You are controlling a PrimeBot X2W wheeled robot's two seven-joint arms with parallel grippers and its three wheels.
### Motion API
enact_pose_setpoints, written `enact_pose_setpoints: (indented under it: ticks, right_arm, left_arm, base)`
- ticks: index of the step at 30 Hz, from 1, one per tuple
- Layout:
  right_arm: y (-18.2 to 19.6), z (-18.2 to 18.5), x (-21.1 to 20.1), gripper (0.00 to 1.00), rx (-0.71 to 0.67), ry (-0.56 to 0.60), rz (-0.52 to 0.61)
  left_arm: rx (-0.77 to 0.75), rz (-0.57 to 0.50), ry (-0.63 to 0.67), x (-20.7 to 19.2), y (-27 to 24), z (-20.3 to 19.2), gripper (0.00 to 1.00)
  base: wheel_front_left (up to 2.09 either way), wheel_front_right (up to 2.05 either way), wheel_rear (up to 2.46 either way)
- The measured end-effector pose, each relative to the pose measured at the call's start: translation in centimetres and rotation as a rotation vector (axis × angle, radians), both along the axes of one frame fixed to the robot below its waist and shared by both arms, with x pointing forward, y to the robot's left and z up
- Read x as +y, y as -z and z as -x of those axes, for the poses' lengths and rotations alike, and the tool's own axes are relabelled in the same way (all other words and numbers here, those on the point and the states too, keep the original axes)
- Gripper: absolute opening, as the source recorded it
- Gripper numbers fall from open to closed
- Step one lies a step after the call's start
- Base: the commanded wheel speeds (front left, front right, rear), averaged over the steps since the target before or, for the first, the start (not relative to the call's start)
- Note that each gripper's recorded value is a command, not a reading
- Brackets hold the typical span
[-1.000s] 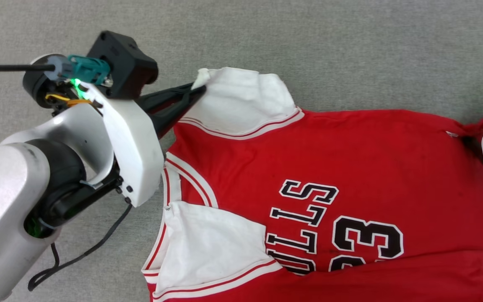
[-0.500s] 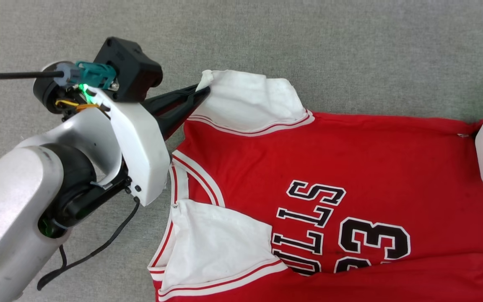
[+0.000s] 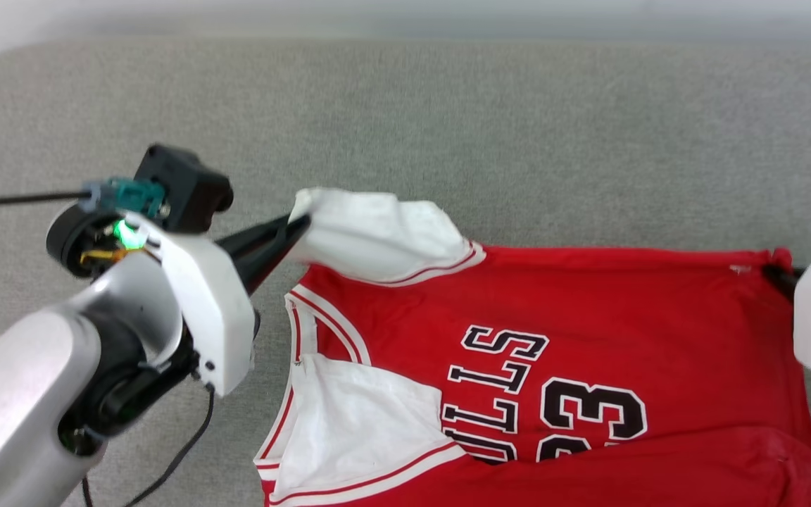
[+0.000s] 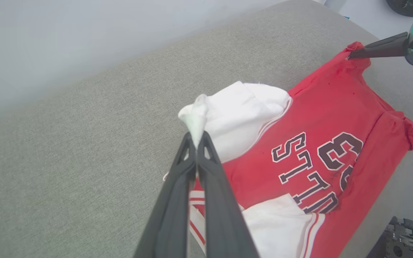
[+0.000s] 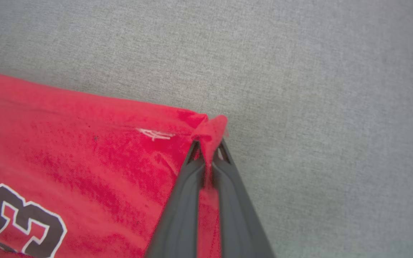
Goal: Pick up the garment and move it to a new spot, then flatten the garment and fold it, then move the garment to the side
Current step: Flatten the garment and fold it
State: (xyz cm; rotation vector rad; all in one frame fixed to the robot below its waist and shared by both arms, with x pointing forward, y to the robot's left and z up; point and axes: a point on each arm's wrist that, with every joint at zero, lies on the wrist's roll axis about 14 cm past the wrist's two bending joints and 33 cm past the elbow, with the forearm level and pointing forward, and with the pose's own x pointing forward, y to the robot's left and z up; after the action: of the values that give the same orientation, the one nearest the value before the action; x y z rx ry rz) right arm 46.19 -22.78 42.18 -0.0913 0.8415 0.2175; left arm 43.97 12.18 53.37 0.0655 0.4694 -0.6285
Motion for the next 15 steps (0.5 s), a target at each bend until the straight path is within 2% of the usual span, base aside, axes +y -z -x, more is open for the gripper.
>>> enact_pose_setpoints:
  ticks: [8,15]
  right_arm:
    - [-2.3,4.1,-0.9,0.0,-0.072,0.021,-0.032]
    - [-0.2,8.6,-0.5,0.0,0.02,0.011,-0.041]
  left_arm:
    - [0.066,0.012,-0.06,1.5,1.1,4.8,0.0]
    - [0.219,-0.002,-0.09,2.4,4.9,9.5,0.0]
  base:
    - [0.0,0.0,0.0]
    - [0.0,0.0,0.0]
